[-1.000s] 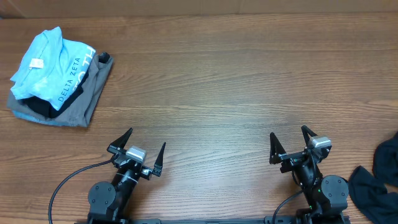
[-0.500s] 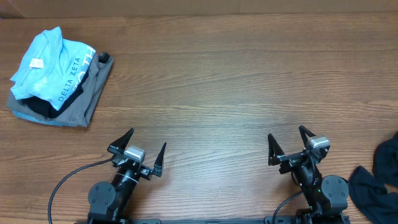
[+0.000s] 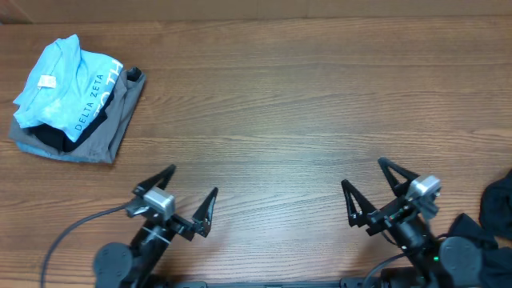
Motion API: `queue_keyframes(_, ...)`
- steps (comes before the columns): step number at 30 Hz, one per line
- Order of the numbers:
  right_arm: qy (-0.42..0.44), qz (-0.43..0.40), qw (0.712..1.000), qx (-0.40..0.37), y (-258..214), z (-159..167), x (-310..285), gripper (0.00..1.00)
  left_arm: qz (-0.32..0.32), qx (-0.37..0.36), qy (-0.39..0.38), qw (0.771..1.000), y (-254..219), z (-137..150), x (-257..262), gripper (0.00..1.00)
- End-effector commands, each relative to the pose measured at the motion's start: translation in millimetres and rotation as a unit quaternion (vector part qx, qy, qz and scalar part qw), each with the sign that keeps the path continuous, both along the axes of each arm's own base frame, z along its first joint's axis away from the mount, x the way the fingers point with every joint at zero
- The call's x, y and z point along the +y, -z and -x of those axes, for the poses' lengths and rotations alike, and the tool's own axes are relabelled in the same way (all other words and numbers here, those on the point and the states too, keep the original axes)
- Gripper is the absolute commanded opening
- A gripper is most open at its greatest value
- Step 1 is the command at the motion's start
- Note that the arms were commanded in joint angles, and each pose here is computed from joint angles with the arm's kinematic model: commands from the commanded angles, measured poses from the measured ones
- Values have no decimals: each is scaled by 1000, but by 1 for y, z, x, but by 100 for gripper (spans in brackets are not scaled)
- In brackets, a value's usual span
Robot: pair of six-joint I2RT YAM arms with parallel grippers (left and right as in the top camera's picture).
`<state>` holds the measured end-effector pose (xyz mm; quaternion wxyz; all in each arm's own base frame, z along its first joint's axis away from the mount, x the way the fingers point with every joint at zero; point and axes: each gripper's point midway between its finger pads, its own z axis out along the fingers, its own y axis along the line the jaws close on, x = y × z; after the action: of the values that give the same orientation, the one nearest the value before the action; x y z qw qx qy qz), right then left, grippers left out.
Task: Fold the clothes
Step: 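Reach the right gripper to the crumpled black t-shirt at right edge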
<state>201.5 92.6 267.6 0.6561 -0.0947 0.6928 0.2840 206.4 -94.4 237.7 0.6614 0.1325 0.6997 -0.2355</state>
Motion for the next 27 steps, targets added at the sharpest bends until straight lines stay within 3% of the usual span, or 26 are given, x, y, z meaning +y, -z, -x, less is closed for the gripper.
queue_keyframes(1, -2, -5, 998, 59, -22, -14, 1, 100, -5, 16, -20, 1000, -46, -2, 6, 100)
queue_keyframes(7, 55, 19, 968, 245, -19, -61, -13, 100, -60, 156, -14, 986, -60, -24, 3, 100)
queue_keyframes(14, 100, 70, 913, 390, -8, -102, -29, 100, -115, 322, -5, 940, -55, -51, 3, 100)
queue_keyframes(16, 149, 75, 892, 421, 4, -113, -47, 100, -130, 351, 2, 927, -47, -57, 2, 100)
queue_keyframes(21, 362, 30, 795, 485, 42, -125, -141, 100, -142, 409, 12, 902, -22, -65, 0, 100)
queue_keyframes(27, 506, -82, 644, 568, 99, -95, -240, 100, -148, 454, 16, 879, -3, -61, 1, 100)
